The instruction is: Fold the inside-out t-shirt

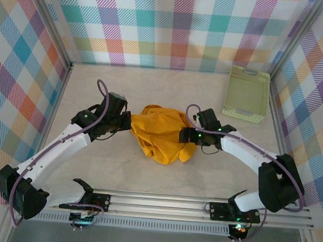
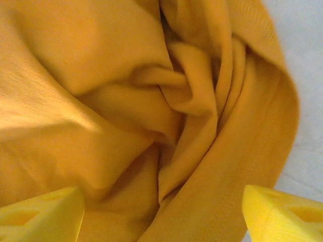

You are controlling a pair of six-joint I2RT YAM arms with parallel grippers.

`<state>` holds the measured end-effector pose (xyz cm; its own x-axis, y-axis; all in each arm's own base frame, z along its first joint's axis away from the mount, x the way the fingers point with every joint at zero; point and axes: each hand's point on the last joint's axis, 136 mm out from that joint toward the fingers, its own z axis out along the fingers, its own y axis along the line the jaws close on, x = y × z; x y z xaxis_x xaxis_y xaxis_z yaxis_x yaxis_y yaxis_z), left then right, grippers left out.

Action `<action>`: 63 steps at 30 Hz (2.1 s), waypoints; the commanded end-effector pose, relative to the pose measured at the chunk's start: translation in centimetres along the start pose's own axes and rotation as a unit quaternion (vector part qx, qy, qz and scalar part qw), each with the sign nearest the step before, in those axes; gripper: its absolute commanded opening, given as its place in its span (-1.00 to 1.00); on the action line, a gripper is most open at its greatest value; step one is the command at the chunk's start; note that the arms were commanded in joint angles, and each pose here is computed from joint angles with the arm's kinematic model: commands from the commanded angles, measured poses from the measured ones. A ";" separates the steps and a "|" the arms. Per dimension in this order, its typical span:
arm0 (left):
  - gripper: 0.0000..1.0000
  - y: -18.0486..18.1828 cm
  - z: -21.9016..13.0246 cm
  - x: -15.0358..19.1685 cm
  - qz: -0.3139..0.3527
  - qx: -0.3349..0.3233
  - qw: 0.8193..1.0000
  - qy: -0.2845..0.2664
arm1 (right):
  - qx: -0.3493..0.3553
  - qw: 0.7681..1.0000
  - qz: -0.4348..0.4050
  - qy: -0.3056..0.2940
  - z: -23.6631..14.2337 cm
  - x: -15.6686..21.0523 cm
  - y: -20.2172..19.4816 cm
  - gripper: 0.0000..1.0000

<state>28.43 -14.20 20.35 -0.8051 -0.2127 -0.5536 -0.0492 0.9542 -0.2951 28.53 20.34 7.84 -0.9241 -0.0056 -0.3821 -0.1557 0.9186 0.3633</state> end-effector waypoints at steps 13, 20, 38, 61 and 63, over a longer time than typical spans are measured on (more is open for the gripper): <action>-1.00 2.9 -2.9 -4.0 -0.031 -0.038 0.997 -0.051 | 0.096 0.995 0.007 -0.013 -1.4 0.4 -2.0 -1.00; -1.00 3.8 -17.0 -12.8 -0.070 0.002 0.970 -0.234 | 0.163 0.947 -0.098 -0.260 -20.2 -10.8 0.4 -1.00; -1.00 8.6 3.9 0.3 -0.094 -0.096 0.988 0.081 | 0.190 0.973 -0.094 -0.092 -7.3 -10.5 -1.2 -0.17; -1.00 7.6 4.1 -0.1 -0.120 -0.049 0.991 0.045 | 0.104 0.974 -0.200 0.011 3.3 0.5 13.1 0.41; -1.00 7.6 4.1 0.0 -0.122 -0.048 0.990 0.044 | 0.137 0.971 -0.198 0.008 3.6 0.0 12.2 0.23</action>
<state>30.60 -8.06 14.87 -0.8239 -0.3962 -0.4052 -0.2857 0.9079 -0.3068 26.29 33.66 7.96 -0.8059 -0.4323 -0.4044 -0.4757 0.8796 0.0076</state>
